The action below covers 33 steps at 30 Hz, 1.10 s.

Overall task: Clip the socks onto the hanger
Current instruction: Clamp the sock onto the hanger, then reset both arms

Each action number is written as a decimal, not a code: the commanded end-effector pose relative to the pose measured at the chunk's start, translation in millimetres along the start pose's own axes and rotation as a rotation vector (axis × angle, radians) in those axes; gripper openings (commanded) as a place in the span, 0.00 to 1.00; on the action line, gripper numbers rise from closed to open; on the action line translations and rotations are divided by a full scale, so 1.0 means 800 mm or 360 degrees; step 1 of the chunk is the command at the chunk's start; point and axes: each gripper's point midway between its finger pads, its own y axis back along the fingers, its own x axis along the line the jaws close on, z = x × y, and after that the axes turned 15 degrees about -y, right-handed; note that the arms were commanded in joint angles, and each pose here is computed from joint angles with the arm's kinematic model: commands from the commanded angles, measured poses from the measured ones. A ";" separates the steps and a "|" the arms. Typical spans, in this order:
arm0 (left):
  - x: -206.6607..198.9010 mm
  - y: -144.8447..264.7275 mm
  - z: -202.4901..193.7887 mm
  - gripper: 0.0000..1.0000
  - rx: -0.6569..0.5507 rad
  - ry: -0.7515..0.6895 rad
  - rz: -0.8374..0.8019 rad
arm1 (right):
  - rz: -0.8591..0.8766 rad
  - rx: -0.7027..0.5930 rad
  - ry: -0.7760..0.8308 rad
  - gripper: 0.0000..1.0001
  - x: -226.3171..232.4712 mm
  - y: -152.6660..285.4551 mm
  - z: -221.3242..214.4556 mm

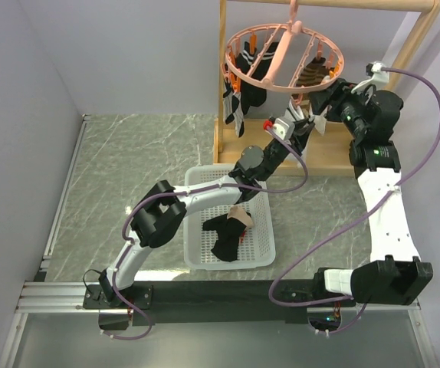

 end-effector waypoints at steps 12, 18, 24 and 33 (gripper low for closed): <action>0.028 0.046 0.066 0.76 0.0284 0.0468 -0.0279 | -0.0190 -0.0301 0.0172 0.78 0.014 0.080 0.059; 0.098 0.083 0.097 0.94 0.0394 0.0619 -0.0346 | -0.0178 -0.0445 0.0188 0.82 0.014 0.116 0.054; 0.150 0.136 0.103 0.94 0.0613 0.0543 -0.0212 | 0.0033 -0.0529 0.0153 0.83 0.025 0.143 0.020; 0.230 0.243 0.106 0.98 0.0792 0.0455 0.0136 | 0.0110 -0.0555 -0.0007 0.83 0.002 0.162 -0.039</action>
